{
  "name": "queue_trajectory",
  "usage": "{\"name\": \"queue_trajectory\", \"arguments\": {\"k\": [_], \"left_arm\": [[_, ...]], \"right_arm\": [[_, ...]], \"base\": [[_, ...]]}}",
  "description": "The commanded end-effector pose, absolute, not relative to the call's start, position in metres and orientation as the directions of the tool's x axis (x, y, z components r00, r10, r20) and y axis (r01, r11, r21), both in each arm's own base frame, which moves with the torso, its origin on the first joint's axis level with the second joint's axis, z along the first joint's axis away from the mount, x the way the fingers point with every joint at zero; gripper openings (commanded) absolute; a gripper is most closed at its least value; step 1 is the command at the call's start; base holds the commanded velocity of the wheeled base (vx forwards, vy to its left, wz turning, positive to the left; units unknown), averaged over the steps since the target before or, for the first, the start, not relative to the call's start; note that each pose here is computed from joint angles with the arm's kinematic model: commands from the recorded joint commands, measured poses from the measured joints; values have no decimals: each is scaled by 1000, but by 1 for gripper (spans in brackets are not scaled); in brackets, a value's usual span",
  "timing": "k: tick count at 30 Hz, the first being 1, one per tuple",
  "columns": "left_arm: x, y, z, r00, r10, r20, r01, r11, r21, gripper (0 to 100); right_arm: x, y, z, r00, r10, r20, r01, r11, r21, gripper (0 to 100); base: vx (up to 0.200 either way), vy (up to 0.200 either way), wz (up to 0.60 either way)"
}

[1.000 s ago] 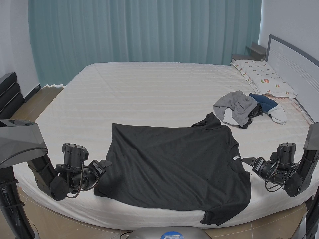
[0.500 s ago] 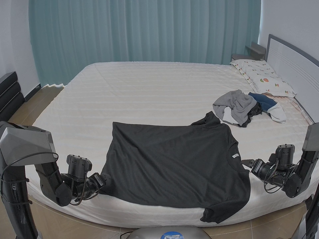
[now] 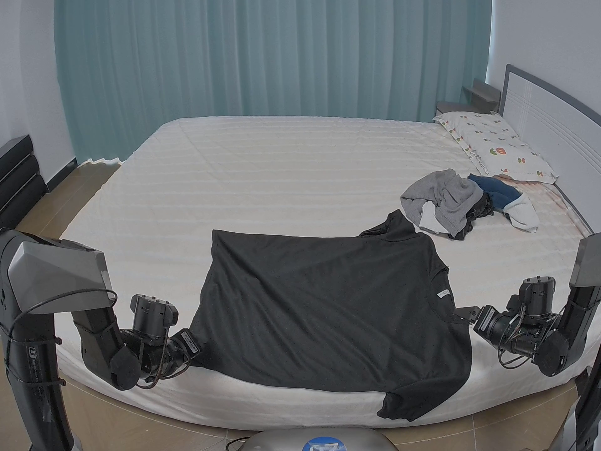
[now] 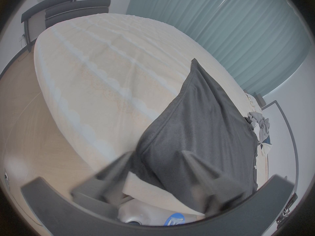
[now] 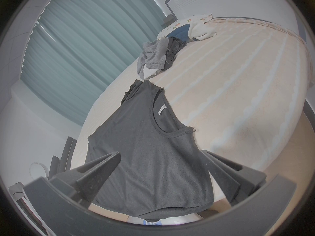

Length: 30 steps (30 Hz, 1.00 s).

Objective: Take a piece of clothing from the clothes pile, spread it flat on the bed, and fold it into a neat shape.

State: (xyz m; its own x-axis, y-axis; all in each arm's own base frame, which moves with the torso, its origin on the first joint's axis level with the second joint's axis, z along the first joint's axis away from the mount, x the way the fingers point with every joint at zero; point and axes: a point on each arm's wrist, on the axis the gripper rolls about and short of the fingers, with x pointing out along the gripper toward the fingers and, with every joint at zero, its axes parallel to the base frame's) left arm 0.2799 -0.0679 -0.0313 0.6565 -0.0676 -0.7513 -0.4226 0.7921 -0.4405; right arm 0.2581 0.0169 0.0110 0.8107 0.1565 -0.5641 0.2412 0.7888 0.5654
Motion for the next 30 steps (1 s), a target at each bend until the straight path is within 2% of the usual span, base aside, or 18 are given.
{"name": "queue_trajectory", "arguments": {"k": [1, 6, 12, 22, 30], "left_arm": [[272, -66, -32, 640, -56, -766, -435, 795, -422, 0], [263, -61, -31, 621, -45, -782, -425, 819, -385, 0], [246, -50, -31, 582, -19, -813, -406, 860, -310, 0], [222, -45, -36, 510, -5, -860, -361, 907, -219, 0], [217, -45, -39, 484, 2, -875, -356, 914, -195, 0]], "right_arm": [[257, 17, 5, 796, 154, -585, 255, 791, 556, 100], [254, 15, 2, 786, 149, -601, 259, 802, 538, 100], [236, 12, -16, 704, 175, -688, 226, 864, 451, 100], [225, 12, -26, 648, 213, -731, 170, 896, 411, 100], [228, 12, -36, 626, 213, -750, 171, 901, 399, 100]], "base": [[0, 0, 0], [0, 0, 0], [0, 0, 0], [0, 0, 0], [0, 0, 0]]}}
